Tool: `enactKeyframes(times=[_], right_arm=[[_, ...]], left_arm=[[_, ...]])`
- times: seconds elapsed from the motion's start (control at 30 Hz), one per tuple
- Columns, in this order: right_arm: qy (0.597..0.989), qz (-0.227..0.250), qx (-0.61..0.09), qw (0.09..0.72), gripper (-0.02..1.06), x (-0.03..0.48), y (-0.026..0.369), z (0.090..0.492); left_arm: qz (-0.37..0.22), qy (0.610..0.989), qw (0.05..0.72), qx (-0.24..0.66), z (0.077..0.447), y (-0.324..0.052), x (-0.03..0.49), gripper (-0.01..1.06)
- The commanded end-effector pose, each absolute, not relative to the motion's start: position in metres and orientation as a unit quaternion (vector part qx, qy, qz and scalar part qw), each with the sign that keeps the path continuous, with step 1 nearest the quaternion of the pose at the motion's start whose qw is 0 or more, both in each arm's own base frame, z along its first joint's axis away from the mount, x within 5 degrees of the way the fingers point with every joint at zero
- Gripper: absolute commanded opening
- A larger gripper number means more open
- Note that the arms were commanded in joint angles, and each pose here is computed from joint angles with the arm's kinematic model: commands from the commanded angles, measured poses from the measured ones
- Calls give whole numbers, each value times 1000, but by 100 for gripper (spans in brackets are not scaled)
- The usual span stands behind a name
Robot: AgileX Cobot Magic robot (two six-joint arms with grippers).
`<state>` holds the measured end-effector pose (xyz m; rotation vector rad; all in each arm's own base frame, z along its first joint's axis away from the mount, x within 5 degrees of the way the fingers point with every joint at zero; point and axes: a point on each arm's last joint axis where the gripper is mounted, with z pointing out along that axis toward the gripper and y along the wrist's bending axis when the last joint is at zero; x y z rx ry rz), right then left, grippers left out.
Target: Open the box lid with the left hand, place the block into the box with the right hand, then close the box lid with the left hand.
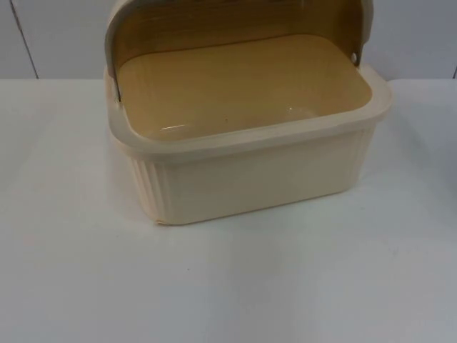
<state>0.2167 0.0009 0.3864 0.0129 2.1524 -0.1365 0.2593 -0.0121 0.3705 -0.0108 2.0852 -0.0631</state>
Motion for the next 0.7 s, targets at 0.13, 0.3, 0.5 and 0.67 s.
enactKeyframes(times=[0.13,0.3,0.5,0.67], right_arm=[[879,-53,7,474,105,216,1,386],[874,-71,-3,480,105,221,0,386],[874,-93,6,477,105,240,-7,377],[884,-103,36,455,105,264,-26,357]], left_arm=[[-37,859,511,-12,374,-13,255,104],[-42,850,524,-14,381,-13,249,104],[-42,850,524,-14,384,-13,244,104],[-43,850,524,-14,386,-13,240,104]])
